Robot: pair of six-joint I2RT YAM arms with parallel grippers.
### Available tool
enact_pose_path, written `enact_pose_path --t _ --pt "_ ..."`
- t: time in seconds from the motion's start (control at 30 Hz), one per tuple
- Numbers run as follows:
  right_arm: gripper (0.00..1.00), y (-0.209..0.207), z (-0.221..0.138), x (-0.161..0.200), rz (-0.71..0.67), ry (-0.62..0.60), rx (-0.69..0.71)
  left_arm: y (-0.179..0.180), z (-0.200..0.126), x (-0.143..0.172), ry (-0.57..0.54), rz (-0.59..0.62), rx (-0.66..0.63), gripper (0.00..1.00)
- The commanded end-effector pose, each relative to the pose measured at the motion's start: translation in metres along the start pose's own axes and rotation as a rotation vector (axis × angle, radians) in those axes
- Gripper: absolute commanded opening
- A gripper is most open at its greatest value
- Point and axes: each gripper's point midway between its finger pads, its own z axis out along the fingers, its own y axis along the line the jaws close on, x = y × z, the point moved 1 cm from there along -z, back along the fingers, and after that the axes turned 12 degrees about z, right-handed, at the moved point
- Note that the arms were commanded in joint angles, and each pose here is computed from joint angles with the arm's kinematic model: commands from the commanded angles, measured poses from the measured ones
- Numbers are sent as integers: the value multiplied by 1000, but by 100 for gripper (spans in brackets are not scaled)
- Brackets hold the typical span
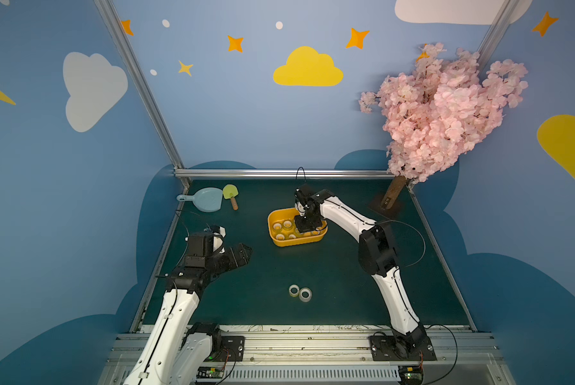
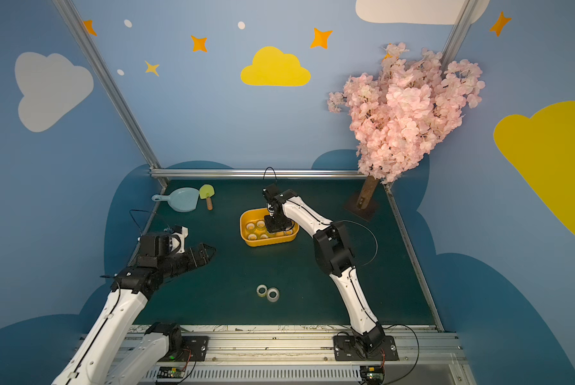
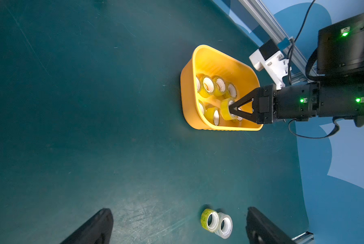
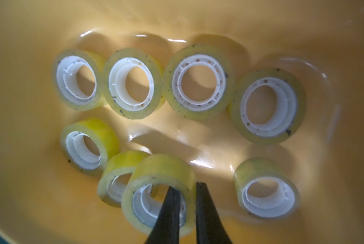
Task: Put the transparent tape into the storage box
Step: Place the tape in the storage box.
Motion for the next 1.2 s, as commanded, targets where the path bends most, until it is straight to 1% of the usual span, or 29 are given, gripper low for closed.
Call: enact_pose_path --t 0.0,0.1,0.23,0.3,0.53,0.67,1.03,1.17 --pt "6 9 -1 2 -4 37 -50 -6 -4 -3 -15 12 24 100" --pt "11 14 4 3 3 53 -75 -7 -4 -4 -17 13 27 100" --pt "30 17 4 2 18 53 -86 -7 -4 -3 -15 15 28 100" --pt "33 18 1 1 19 49 -91 -7 -4 -4 -16 15 28 100" --pt "35 15 -14 -4 9 18 -82 -8 -4 -3 -17 20 31 100" --pt "34 12 -15 -5 7 17 -77 -9 -4 -3 -17 23 31 100" --pt "34 21 12 6 5 86 -116 -9 -4 -3 -14 22 30 100" --pt "33 19 19 8 5 95 -101 -8 -3 -2 -9 21 28 100"
